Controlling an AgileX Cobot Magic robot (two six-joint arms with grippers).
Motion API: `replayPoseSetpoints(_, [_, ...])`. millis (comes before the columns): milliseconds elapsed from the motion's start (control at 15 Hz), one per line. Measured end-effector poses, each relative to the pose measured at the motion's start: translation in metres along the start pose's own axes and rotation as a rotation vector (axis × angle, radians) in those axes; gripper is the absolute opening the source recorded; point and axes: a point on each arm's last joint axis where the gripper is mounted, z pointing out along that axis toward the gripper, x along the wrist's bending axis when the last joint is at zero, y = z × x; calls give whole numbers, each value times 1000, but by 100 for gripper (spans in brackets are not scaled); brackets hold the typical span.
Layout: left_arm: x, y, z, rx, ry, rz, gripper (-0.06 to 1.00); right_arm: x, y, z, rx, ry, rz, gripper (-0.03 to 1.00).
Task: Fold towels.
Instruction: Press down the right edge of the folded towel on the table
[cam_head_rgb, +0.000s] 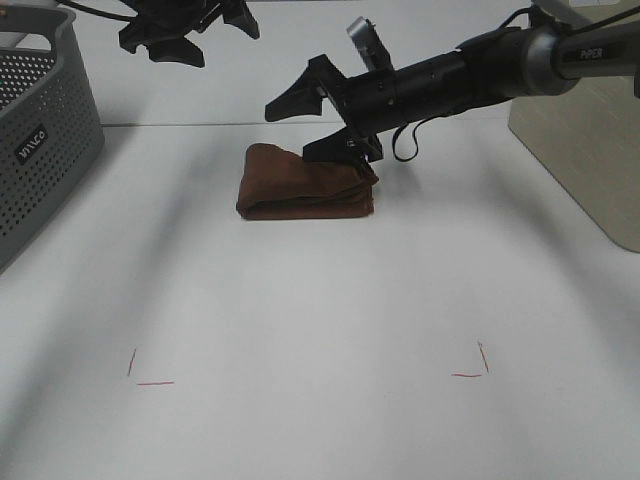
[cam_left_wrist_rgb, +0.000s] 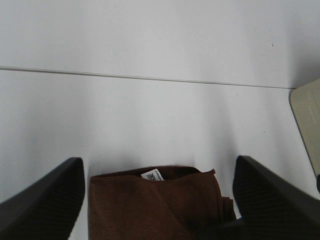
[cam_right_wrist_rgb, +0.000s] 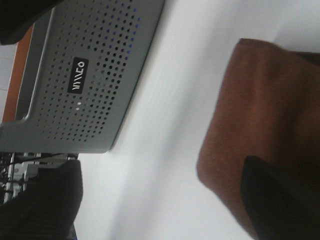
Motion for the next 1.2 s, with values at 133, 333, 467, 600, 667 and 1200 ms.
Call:
replayPoseSetpoints(133, [0, 0, 0, -2, 3, 4, 77, -21, 6, -18, -28, -42, 60, 81])
replayPoseSetpoints(333, [1, 0, 0, -2, 7, 8, 77, -41, 6, -36, 5, -144, 71, 81])
replayPoseSetpoints(467, [1, 0, 0, -2, 7, 8, 77, -46, 2, -37, 42, -195, 66, 81])
replayPoseSetpoints(600, [1, 0, 0, -2, 7, 8, 77, -48, 0, -38, 66, -229, 64, 81])
replayPoseSetpoints(667, [1, 0, 0, -1, 8, 8, 77, -49, -1, -40, 81, -259, 63, 81])
replayPoseSetpoints(1200, [-20, 6, -101, 164, 248, 247, 77, 58, 1, -130, 187, -576, 28, 81])
